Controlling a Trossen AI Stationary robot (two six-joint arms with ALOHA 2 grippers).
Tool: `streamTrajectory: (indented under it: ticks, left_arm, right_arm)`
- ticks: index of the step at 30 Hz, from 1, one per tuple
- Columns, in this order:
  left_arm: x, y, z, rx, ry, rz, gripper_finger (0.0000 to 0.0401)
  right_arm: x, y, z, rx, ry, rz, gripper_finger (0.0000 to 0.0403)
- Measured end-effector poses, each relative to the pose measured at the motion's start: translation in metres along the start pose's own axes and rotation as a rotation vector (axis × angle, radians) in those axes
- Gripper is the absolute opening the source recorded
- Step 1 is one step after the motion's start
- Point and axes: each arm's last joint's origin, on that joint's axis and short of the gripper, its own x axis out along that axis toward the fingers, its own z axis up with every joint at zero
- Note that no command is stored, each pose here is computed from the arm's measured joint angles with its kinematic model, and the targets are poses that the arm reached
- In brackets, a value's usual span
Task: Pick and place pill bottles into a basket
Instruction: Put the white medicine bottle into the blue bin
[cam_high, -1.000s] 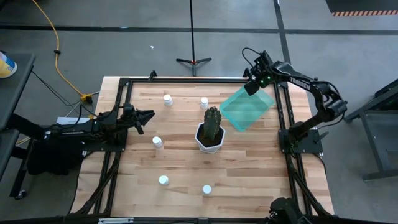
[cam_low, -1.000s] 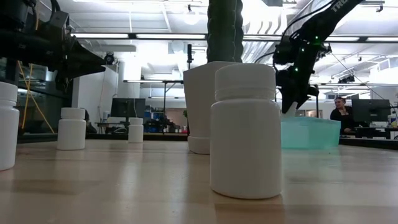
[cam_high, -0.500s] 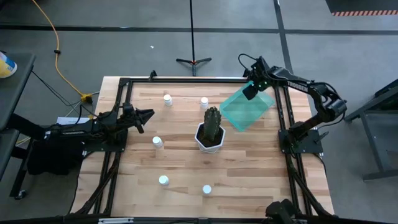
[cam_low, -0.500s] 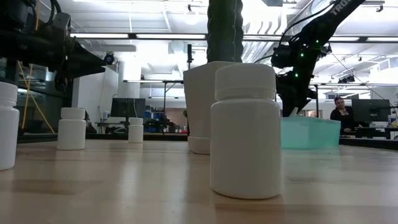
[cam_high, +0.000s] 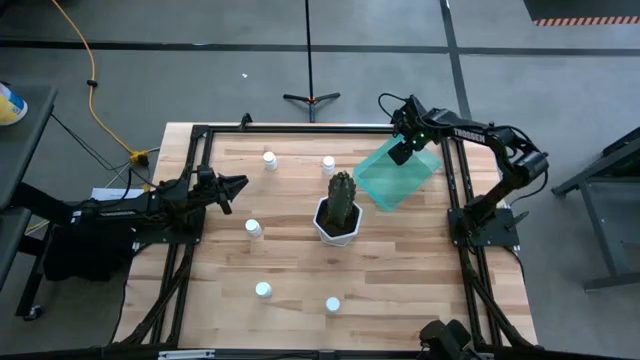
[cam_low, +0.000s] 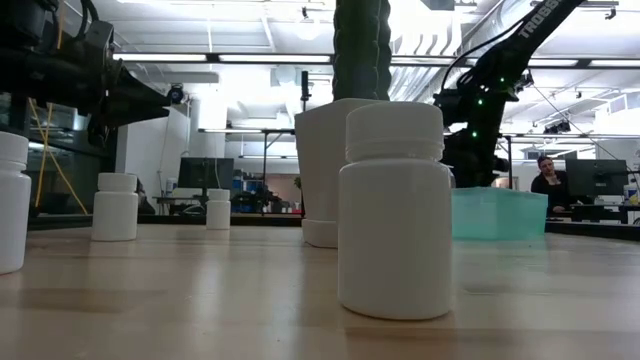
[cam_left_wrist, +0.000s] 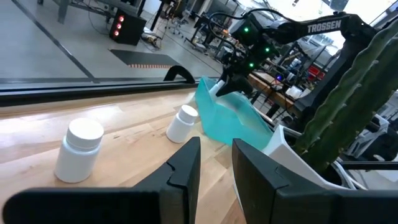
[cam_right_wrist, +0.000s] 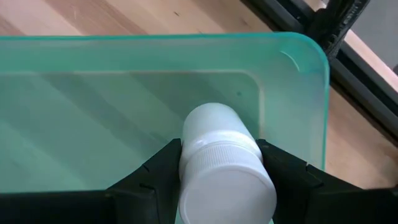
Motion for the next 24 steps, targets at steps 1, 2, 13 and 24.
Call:
streamTrajectory:
  ticks: [1,2,13,24]
  left_arm:
    - [0.0,0.0,0.0,0.0,0.0,0.0,0.0126]
    - [0.0,0.0001,-0.0001,0.0,0.001,0.001,0.0126]
    - [0.0,0.0,0.0,0.0,0.0,0.0,0.0126]
    - [0.0,0.0,0.0,0.0,0.0,0.0,0.0126]
  right_arm:
    - [0.0,0.0,0.0,-0.002,0.0,0.0,0.0174]
    - [0.0,0.0,-0.0001,-0.006,0.001,0.0,0.0174]
    - [-0.0001,-0.0002,-0.0036,-0.035,0.037,-0.001,0.0174]
    - [-0.0003,-0.0002,-0.0032,-0.028,0.036,0.0,0.022]
